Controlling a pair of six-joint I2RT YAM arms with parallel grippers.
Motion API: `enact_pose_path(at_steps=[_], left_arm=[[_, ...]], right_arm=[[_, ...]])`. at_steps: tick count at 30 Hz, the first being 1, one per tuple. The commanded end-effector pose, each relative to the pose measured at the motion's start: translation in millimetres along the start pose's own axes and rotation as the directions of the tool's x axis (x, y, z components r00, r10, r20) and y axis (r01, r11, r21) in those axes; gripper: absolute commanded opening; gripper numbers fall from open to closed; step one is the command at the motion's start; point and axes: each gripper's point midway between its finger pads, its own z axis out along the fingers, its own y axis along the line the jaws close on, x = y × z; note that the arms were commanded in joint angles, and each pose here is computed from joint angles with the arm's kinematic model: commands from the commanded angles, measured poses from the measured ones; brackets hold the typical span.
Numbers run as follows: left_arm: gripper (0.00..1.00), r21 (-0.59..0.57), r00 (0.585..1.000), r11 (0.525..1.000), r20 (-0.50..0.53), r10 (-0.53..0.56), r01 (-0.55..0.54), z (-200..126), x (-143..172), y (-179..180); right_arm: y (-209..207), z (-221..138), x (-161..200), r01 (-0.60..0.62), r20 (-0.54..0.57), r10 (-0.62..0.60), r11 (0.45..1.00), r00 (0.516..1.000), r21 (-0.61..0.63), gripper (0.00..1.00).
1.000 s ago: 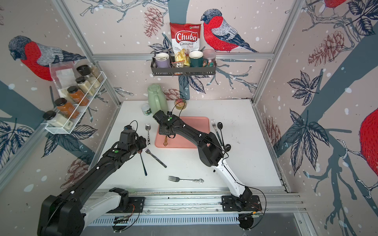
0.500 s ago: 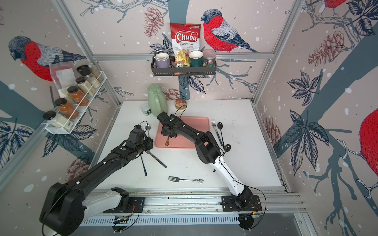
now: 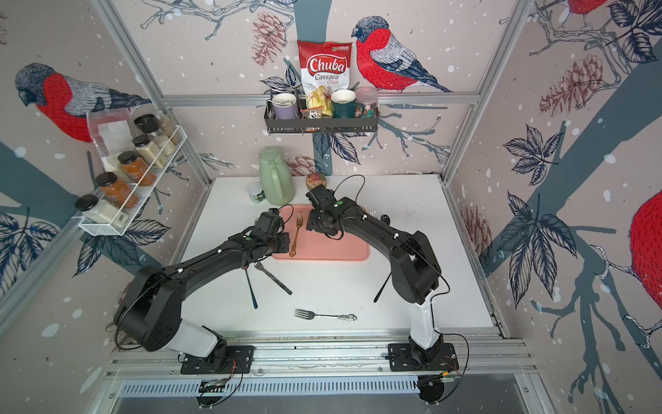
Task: Set the spoon and fork side by side
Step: Place the fork on the tray.
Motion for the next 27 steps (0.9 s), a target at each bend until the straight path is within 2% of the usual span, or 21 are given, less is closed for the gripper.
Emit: enact_pose_path(at_steps=[1, 4, 9, 18, 25, 27], left_arm=[[0.49, -0.033, 0.997, 0.997, -0.036, 0.071, -0.072, 17, -2, 0], [0.40, -0.048, 0.992, 0.994, -0.083, 0.090, -0.094, 35, -4, -3], [0.38, -0.036, 0.987, 0.995, -0.131, 0.092, -0.097, 60, -1, -12], [0.37, -0.044, 0.980, 0.994, -0.178, 0.092, -0.101, 84, 2, -20], [0.29, -0.099, 0.969, 0.987, -0.226, 0.099, -0.124, 97, 12, -20], [0.24, -0.118, 0.970, 0.986, -0.226, 0.086, -0.115, 98, 13, -17]], right_arm=[[-13, -28, -6, 0.017, 0.072, -0.015, 0.999, 0.997, -0.030, 0.59], [-32, -47, 11, 0.066, 0.081, -0.064, 0.998, 0.995, -0.024, 0.58], [-59, -77, 40, 0.160, 0.135, -0.158, 0.987, 0.978, -0.005, 0.57], [-85, -105, 62, 0.153, 0.202, -0.141, 0.987, 0.969, -0.045, 0.58], [-88, -114, 65, 0.145, 0.207, -0.130, 0.988, 0.970, -0.058, 0.58], [-88, -117, 66, 0.144, 0.210, -0.128, 0.988, 0.969, -0.061, 0.58]])
